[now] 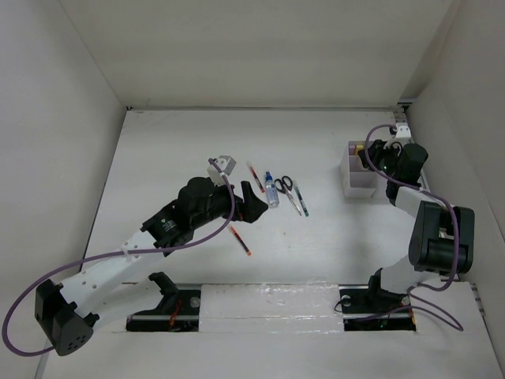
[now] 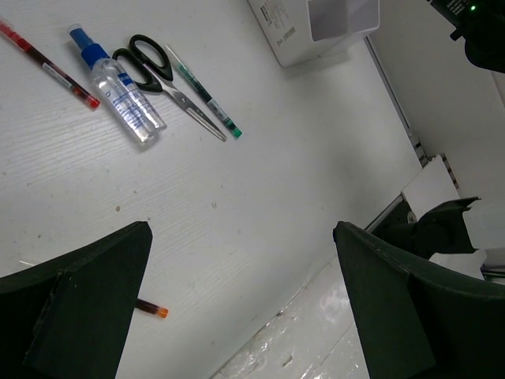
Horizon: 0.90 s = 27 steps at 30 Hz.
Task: Sort the stationery into containers
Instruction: Place the stationery in the storage box.
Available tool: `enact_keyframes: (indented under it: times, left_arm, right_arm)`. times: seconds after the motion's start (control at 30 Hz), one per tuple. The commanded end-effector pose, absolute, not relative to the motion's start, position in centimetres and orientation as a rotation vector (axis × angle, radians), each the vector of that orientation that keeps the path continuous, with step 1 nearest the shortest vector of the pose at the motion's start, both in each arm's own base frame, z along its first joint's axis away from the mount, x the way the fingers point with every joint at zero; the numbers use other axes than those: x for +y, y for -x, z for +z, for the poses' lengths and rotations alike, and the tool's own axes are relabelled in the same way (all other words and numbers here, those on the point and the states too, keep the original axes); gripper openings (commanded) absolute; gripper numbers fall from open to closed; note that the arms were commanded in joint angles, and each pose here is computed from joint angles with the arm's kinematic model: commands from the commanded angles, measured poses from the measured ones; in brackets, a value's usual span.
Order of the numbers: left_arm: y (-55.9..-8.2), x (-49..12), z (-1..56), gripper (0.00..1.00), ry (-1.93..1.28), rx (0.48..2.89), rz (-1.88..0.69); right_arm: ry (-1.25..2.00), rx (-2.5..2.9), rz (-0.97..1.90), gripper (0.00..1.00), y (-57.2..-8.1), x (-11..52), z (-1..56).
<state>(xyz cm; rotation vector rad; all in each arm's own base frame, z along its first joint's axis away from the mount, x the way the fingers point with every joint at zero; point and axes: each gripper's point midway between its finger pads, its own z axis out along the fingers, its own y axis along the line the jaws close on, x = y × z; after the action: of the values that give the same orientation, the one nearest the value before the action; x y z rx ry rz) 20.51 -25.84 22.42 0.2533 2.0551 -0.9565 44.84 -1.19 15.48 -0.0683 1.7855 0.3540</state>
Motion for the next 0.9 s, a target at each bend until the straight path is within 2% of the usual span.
enact_keyframes:
  times: [0.0,0.2,0.23,0.3,0.43,0.47,0.6,0.87]
  left_arm:
    - [-20.7,-26.4,24.8,1.0,-0.275,1.965,-1.003]
    - [-20.6,-26.5,24.8,1.0,-0.282,1.966,-1.011]
    - [-20.6,-26.5,24.8,1.0,-0.283,1.966,-1.011]
    - [-20.6,-26.5,24.8,1.0,-0.283,1.966,-1.011]
    - [-20.6,-26.5,24.8,1.0,-0.283,1.966,-1.011]
    - [-20.6,-26.5,24.8,1.0,-0.283,1.966,-1.011]
    - [-20.6,-26.5,24.8,1.0,-0.283,1.966,-1.011]
    - [-20.6,-26.5,24.8,1.0,-0.283,1.966,-1.011]
  right_arm:
    - [0.113,1.671,0.298,0.36,-45.0,-1.2,18.7]
    - [0.104,1.672,0.288,0.39,-45.1,-1.4,18.7]
    - [0.107,1.662,0.285,0.5,-45.0,-1.4,19.1]
    - [0.105,1.662,0.282,0.57,-45.1,-1.2,19.1]
    - [0.099,1.661,0.274,0.59,-44.9,-1.3,19.2]
    - [0.099,1.661,0.274,0.72,-44.9,-1.3,19.2]
    - [0.106,1.661,0.281,0.74,-44.7,-0.9,19.1]
    - [0.156,1.577,0.316,0.78,-43.6,1.1,22.6]
